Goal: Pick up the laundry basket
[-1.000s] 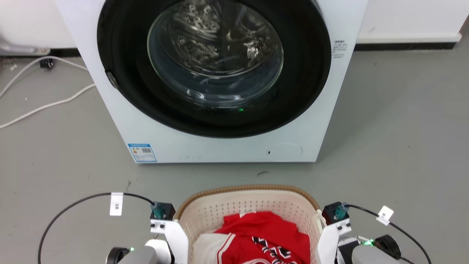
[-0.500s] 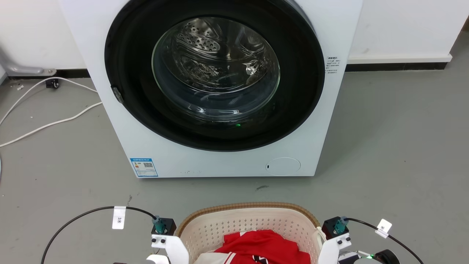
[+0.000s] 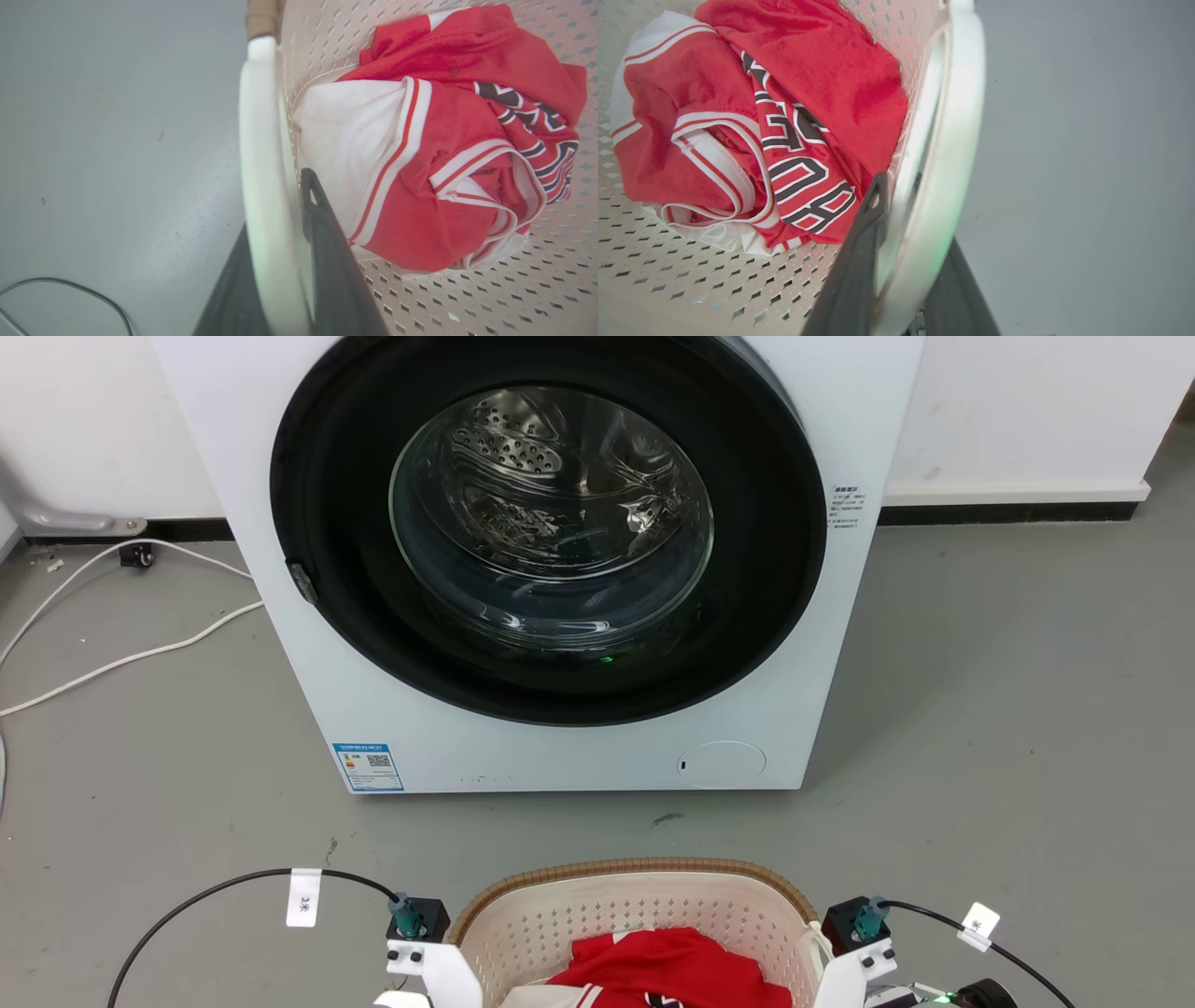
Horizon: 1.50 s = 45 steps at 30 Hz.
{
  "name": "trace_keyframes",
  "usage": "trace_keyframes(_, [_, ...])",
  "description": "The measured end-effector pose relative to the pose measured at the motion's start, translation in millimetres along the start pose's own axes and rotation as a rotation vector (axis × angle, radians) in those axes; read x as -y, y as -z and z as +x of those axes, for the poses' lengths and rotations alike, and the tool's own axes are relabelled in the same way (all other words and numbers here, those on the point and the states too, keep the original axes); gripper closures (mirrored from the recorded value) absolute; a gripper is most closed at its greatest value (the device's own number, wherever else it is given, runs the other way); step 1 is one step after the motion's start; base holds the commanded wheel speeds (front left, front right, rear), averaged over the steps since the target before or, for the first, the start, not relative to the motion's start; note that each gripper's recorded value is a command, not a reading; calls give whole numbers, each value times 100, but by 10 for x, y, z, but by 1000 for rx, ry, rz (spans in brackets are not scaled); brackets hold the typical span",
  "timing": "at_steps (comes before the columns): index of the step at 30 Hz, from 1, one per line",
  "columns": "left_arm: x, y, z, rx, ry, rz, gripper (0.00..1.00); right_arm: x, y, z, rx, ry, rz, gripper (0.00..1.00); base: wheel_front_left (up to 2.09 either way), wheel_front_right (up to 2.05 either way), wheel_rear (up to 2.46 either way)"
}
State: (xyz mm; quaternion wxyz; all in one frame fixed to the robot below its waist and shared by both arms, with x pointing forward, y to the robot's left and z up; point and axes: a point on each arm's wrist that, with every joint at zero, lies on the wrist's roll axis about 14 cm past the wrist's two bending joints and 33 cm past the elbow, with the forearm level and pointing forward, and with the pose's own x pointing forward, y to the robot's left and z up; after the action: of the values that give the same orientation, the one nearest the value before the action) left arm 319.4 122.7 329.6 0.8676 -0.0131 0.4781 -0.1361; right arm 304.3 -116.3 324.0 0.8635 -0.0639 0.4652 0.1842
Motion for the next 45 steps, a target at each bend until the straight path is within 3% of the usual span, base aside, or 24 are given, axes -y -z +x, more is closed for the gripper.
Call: trace_keyframes(45, [-20, 55, 38, -13, 1, -8, 100, 19, 26, 37, -6, -1, -3, 100, 0, 0, 0])
